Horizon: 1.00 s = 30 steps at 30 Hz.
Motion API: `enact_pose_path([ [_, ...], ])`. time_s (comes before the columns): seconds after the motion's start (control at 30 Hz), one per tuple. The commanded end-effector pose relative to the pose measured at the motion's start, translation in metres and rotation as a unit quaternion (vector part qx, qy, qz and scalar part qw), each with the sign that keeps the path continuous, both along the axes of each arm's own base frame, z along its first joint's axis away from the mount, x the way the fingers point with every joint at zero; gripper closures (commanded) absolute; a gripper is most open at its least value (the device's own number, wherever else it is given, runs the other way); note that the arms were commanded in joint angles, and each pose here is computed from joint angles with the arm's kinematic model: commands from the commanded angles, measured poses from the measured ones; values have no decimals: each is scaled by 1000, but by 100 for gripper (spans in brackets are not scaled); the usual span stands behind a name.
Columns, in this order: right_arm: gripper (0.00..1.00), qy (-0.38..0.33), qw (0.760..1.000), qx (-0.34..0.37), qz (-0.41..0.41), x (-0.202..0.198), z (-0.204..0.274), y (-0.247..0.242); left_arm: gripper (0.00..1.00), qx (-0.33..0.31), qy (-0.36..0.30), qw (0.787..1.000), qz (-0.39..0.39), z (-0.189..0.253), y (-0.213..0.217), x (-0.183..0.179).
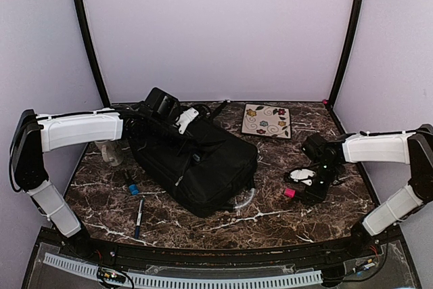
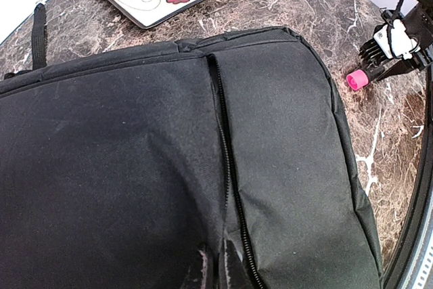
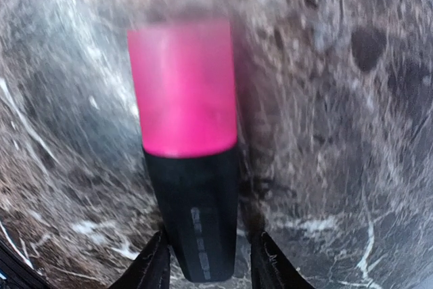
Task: Pack the student bag
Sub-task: Place the pen at the center of the board, then pick up the pen from the center of the board, then place the pen in the second largest pocket of the bag.
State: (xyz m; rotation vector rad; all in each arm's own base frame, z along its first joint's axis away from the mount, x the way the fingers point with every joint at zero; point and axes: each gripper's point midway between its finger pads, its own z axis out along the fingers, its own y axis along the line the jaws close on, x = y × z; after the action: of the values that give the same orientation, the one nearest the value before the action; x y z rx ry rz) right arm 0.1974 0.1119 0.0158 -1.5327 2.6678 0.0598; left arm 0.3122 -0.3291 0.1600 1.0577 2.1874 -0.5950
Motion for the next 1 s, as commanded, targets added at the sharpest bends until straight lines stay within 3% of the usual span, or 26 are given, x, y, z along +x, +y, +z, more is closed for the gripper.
enact_pose_path([
  [0.0,62,6,1000,-23,-9,-5,-2,-15,100,-40,-11,999,-33,31,-15,-10],
  [0.3,85,1,999,31,-28,18,24,14,100,-41,-14,999,-31,33,-14,-10],
  [0.67,86,-9,989,149,16,40,91,102,100,-33,-15,999,-28,28,-13,-9],
  [0.97,86,-3,979,195,56,51,114,176,100,-36,-23,999,-27,36,-11,-9],
])
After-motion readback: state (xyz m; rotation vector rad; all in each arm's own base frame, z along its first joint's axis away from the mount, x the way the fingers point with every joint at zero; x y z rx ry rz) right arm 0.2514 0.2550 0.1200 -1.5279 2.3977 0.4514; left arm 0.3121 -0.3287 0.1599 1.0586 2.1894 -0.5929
